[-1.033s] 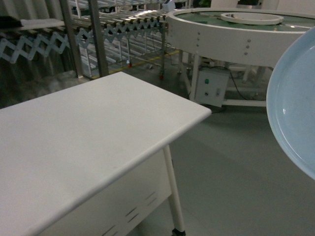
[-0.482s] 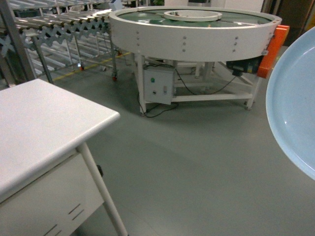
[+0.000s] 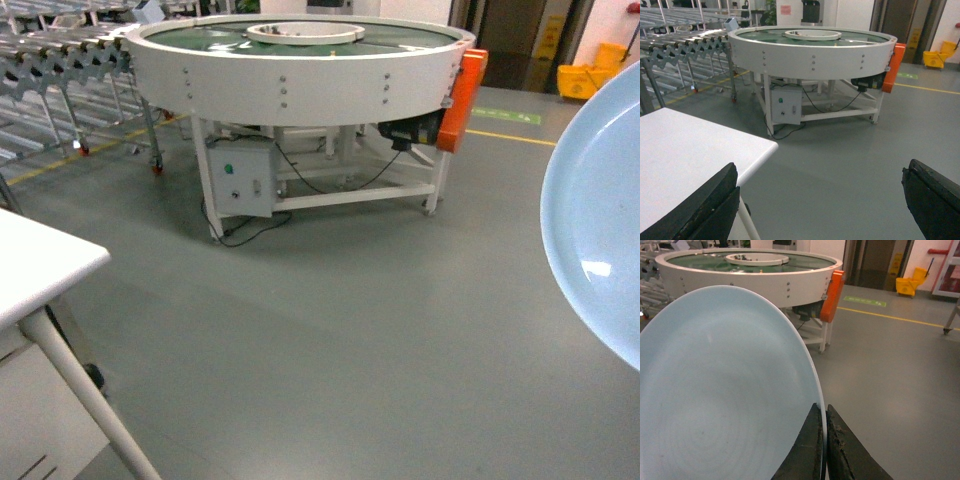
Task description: Place blue tray on left shelf second layer neatly
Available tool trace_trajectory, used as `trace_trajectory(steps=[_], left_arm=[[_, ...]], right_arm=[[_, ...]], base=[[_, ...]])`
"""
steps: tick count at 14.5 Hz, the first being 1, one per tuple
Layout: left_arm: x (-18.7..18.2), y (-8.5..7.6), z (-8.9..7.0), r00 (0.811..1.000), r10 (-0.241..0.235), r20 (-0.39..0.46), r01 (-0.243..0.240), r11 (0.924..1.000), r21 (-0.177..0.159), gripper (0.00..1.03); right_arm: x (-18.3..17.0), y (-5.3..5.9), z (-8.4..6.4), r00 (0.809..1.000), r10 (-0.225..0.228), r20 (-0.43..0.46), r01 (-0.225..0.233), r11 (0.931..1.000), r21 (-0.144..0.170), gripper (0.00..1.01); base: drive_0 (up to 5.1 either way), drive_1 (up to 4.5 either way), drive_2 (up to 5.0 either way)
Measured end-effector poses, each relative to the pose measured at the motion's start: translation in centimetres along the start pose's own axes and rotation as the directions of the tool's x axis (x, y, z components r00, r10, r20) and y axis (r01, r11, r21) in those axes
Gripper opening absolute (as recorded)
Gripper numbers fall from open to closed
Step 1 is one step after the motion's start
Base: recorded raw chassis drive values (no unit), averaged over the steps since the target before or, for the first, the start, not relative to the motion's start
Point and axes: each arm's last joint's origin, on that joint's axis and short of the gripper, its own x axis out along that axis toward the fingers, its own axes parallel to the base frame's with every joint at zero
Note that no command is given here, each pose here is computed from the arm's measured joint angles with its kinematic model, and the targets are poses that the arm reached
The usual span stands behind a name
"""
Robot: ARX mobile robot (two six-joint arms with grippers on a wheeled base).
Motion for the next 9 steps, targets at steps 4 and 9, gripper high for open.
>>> trace_trajectory(steps=[4, 9], left_arm=[[0.0, 0.0, 0.0, 1.0, -0.001, 0.0, 0.001, 1.0, 0.0, 0.98], [0.0, -0.01, 0.0, 1.0, -0.002, 0.0, 0.002, 1.0, 0.0, 0.98]], right_arm=[[0.01, 0.01, -0.01, 1.0, 0.004, -0.001, -0.004, 1.0, 0.0, 0.02], [0.01, 0.01, -0.03, 1.0, 0.004, -0.004, -0.004, 1.0, 0.0, 0.02]], base=[[0.7, 0.22, -7.0], [1.3, 0.68, -6.5]])
